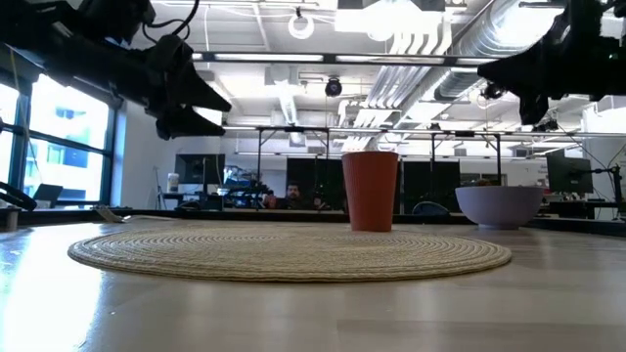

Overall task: Pick & Place Utensil
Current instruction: Put the violet bowl in the center of the placemat to the bottom left of the orange cup

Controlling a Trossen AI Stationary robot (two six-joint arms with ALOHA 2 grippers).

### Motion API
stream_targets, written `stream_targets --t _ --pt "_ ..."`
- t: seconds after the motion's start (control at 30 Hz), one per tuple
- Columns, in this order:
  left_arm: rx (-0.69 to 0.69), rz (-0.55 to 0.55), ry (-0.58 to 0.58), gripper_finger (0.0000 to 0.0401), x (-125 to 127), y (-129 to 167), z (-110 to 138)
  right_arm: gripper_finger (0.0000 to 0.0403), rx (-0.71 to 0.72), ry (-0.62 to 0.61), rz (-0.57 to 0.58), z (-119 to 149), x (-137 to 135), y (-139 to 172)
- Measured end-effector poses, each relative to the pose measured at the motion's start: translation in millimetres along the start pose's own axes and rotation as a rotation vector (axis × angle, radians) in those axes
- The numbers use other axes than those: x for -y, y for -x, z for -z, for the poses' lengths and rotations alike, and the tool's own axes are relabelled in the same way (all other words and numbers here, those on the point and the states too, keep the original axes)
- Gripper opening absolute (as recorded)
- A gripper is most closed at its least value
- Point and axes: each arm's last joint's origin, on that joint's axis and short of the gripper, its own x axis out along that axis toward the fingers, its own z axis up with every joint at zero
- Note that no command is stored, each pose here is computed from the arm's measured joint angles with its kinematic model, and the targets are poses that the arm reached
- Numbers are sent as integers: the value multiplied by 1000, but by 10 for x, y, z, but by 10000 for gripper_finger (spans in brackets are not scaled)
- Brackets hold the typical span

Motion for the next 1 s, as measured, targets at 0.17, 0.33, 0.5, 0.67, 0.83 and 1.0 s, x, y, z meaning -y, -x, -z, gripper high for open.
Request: stream_targets --t 0.17,0.33,0.5,0.67,0.83,1.0 --pt "80 32 2 340 26 3 -80 22 -85 101 202 39 48 -44" --pt "109 20 -19 340 28 6 -105 65 -140 175 290 -88 3 -178" --pt "124 -23 -33 340 16 6 -112 118 -228 257 451 -130 -17 -387" --pt "125 -32 -76 340 14 7 -112 164 -358 258 584 -170 39 -625" --pt "127 -34 -103 340 14 7 -114 196 -475 145 714 -201 154 -851" --pt "131 -47 -103 340 11 7 -117 206 -607 93 871 -188 323 -1006"
